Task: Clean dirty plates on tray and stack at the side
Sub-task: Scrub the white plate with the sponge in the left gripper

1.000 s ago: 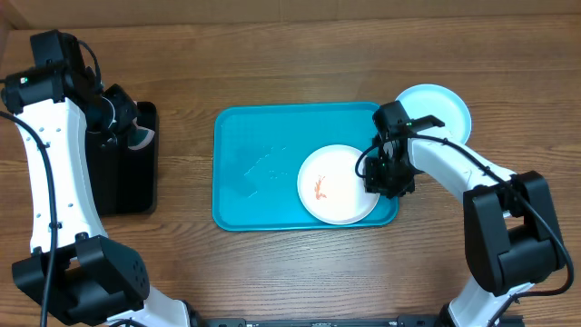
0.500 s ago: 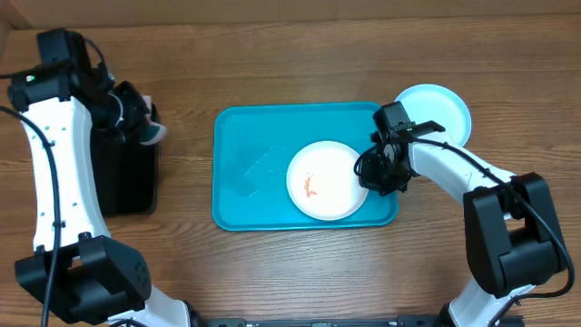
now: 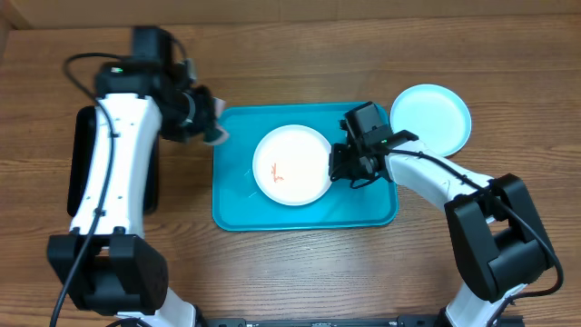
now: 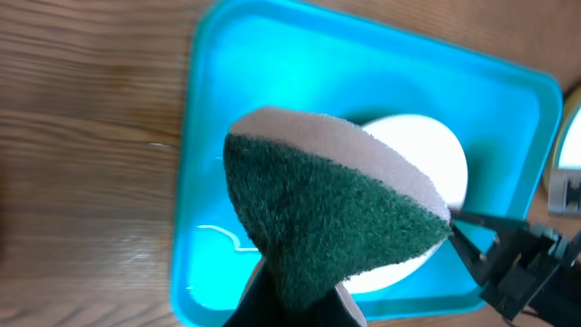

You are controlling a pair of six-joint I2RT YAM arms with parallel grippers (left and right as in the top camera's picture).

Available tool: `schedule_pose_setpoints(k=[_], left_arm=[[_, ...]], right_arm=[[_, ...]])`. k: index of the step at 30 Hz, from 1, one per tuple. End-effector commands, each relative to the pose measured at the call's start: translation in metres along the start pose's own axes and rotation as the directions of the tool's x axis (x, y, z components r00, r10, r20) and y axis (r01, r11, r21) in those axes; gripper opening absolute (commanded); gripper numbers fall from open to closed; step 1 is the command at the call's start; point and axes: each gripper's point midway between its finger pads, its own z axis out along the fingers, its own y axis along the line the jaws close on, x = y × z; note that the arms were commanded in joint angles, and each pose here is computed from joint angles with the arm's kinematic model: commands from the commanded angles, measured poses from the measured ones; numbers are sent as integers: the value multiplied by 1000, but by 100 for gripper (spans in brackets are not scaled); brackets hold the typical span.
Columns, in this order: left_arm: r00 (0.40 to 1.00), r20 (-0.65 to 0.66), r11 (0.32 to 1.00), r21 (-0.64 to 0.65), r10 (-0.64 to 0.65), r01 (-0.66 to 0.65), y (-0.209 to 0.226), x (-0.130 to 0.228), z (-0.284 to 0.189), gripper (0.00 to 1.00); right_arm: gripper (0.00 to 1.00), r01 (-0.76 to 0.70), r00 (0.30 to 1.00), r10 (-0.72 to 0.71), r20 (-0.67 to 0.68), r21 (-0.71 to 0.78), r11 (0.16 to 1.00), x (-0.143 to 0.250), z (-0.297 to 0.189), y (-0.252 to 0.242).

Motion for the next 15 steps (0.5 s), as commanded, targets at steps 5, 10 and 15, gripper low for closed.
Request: schedule_pose_setpoints(k=[5, 10, 15], left_arm=[[990, -66, 991, 46, 125, -122, -49, 38, 54, 4], [983, -77, 985, 63, 165, -160, -70, 55, 86, 4], [979, -107, 984, 57, 172, -167, -77, 62, 110, 4]], right_arm=[[8, -45, 998, 44, 36, 22, 999, -6, 1, -3], [25, -45, 998, 44, 35, 22, 999, -6, 1, -2], [25, -32, 998, 30, 48, 32, 999, -9, 1, -4]])
